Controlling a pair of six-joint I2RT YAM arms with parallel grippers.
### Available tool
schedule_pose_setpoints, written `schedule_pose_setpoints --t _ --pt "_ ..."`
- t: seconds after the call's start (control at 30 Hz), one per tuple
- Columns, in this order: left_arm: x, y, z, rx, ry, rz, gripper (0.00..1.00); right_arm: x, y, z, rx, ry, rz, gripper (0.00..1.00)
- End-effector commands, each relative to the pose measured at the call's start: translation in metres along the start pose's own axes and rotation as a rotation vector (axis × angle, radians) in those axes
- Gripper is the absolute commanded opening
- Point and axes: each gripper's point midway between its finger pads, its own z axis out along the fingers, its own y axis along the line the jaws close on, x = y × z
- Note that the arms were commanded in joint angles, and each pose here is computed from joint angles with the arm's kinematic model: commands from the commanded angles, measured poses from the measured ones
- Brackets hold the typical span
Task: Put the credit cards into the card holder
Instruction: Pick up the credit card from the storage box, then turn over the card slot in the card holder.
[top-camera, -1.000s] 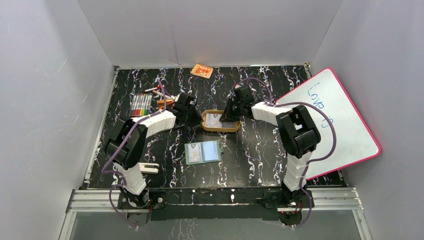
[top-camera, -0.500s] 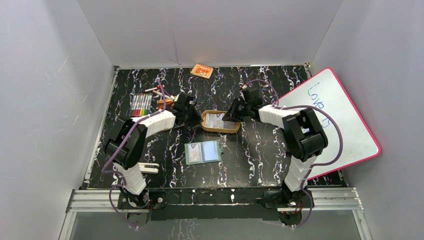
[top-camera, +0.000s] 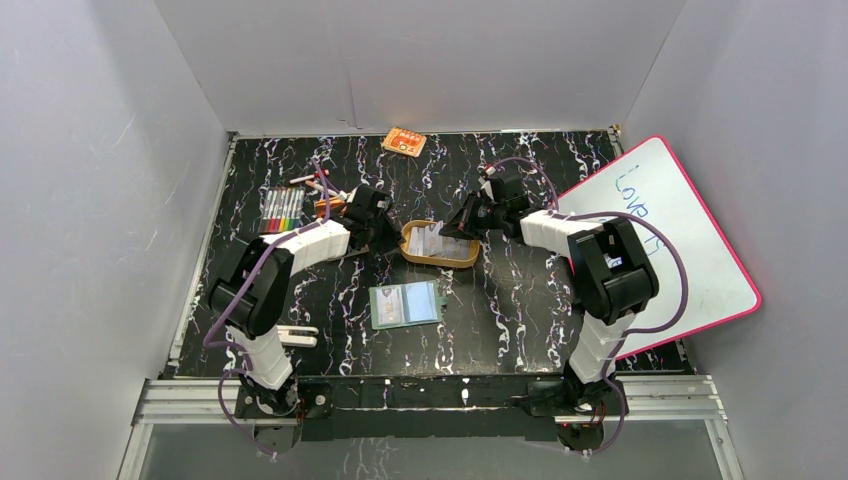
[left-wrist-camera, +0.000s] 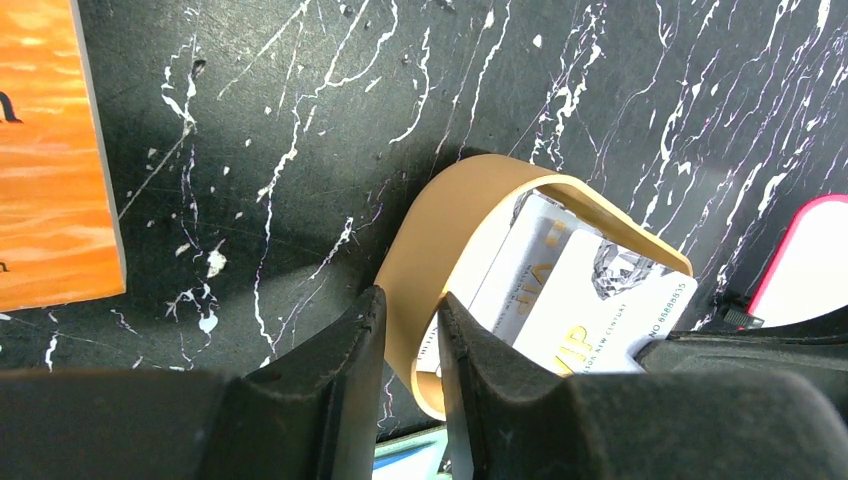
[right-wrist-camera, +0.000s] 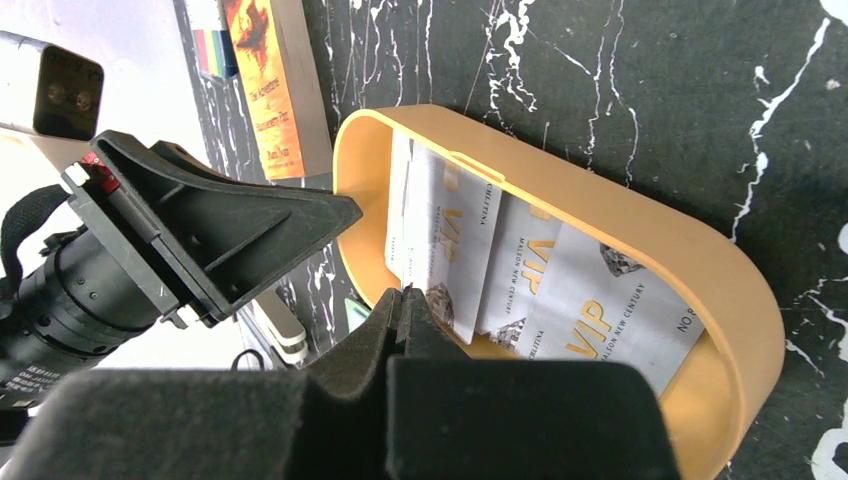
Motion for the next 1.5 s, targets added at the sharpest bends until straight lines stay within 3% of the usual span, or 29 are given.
schedule_pose_setpoints --t 0.0,0.1,0.33,0.47,0.7,0.87,1.07,1.23,1.47 --pt "-0.015 -0.002 -0.022 0.006 -0.049 -0.011 0.24 -0.009 0.029 -0.016 -0.095 -0.033 -0.027 0.0" --pt "-0.023 -0.005 -0.029 0.007 -0.079 -0.008 0.26 -0.014 0.031 -0.023 -0.086 -0.059 -0.027 0.0" --pt "-0.046 -0.027 -0.055 0.054 -0.152 0.008 0.46 -0.025 0.044 -0.045 -0.091 -0.115 -0.052 0.0" --pt "-0.054 -0.037 -0.069 0.078 -0.169 0.018 0.51 -0.029 0.056 -0.062 -0.117 -0.139 -0.062 0.0" --pt "-0.051 -0.039 -0.108 0.132 -0.184 0.044 0.62 -0.009 0.087 -0.106 -0.262 -0.087 -0.102 0.0" --pt "-0.027 -0.021 -0.146 0.205 -0.16 0.142 0.67 0.032 0.093 -0.13 -0.306 -0.031 -0.196 0.0" --pt "0.043 0.014 -0.174 0.362 0.003 0.17 0.66 0.091 0.081 -0.127 -0.264 0.048 -0.248 0.0" --pt "0.079 0.027 -0.175 0.441 0.103 0.143 0.66 0.114 0.066 -0.11 -0.265 0.062 -0.231 0.0" --pt "0.105 0.029 -0.164 0.361 0.14 0.279 0.71 0.135 0.036 -0.088 -0.191 0.092 -0.229 0.0"
